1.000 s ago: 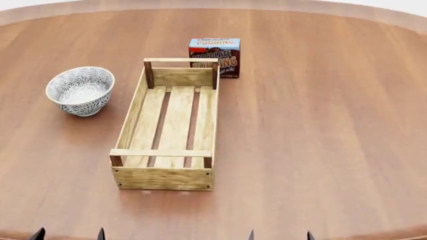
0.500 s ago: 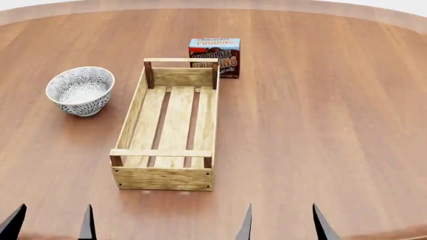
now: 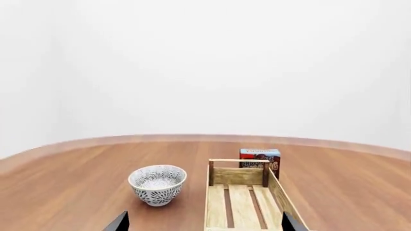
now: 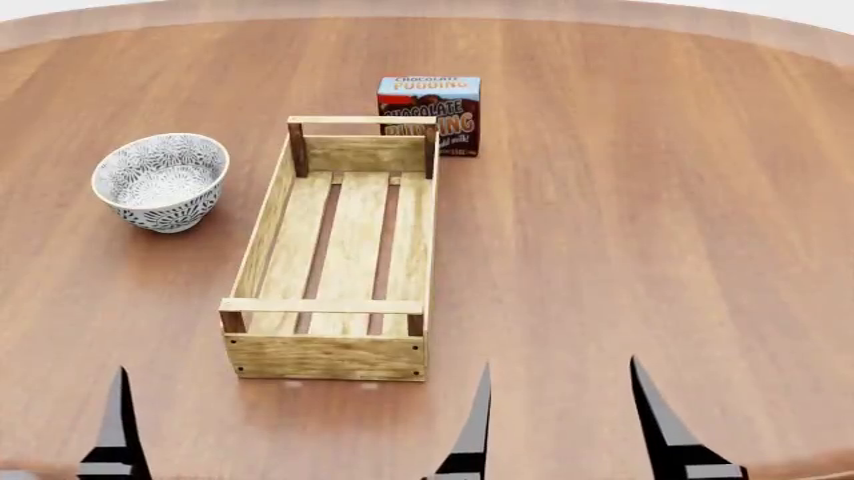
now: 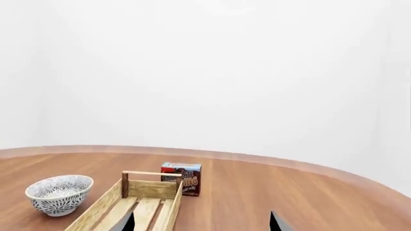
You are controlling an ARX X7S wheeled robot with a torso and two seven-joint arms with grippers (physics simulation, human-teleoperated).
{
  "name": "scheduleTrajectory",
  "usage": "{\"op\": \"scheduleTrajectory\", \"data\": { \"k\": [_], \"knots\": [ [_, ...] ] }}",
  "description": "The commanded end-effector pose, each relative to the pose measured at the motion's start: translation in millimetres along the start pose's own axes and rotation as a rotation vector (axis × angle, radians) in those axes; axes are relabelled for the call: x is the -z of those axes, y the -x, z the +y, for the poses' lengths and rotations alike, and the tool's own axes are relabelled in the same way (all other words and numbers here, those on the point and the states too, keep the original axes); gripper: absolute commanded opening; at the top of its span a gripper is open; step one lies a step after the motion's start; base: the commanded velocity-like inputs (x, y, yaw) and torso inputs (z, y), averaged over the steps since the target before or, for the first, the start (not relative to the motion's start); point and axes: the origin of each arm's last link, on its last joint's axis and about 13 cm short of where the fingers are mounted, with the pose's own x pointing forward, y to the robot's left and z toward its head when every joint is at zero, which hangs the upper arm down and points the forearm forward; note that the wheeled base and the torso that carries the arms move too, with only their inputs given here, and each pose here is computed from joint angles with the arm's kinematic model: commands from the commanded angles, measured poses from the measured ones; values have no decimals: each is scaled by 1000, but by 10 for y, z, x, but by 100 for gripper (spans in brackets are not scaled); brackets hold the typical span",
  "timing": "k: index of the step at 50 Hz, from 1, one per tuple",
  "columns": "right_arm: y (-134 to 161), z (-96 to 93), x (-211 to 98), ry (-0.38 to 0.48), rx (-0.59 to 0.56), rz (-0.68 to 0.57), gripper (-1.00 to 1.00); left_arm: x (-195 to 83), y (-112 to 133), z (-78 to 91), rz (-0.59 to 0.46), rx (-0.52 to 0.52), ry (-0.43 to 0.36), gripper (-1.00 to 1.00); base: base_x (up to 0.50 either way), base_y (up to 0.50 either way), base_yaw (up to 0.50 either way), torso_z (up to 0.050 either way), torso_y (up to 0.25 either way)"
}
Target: Pick up the bowl on the left and put it in the tray.
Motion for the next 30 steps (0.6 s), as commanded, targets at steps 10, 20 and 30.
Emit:
{"op": "scheduleTrajectory", "data": {
  "k": [10,20,30],
  "knots": [
    [-6,-24,-112,-1,36,-40,100,-51,5,25,-42,-28,-33,100,0,0,0,0,0],
    [0,-29,-114,10,35,-35,100,-48,10,2,-38,-17,-35,100,382,0,0,0,0],
    [0,-32,-115,11,34,-30,100,-53,7,16,-40,-20,-31,100,500,0,0,0,0]
  ]
}}
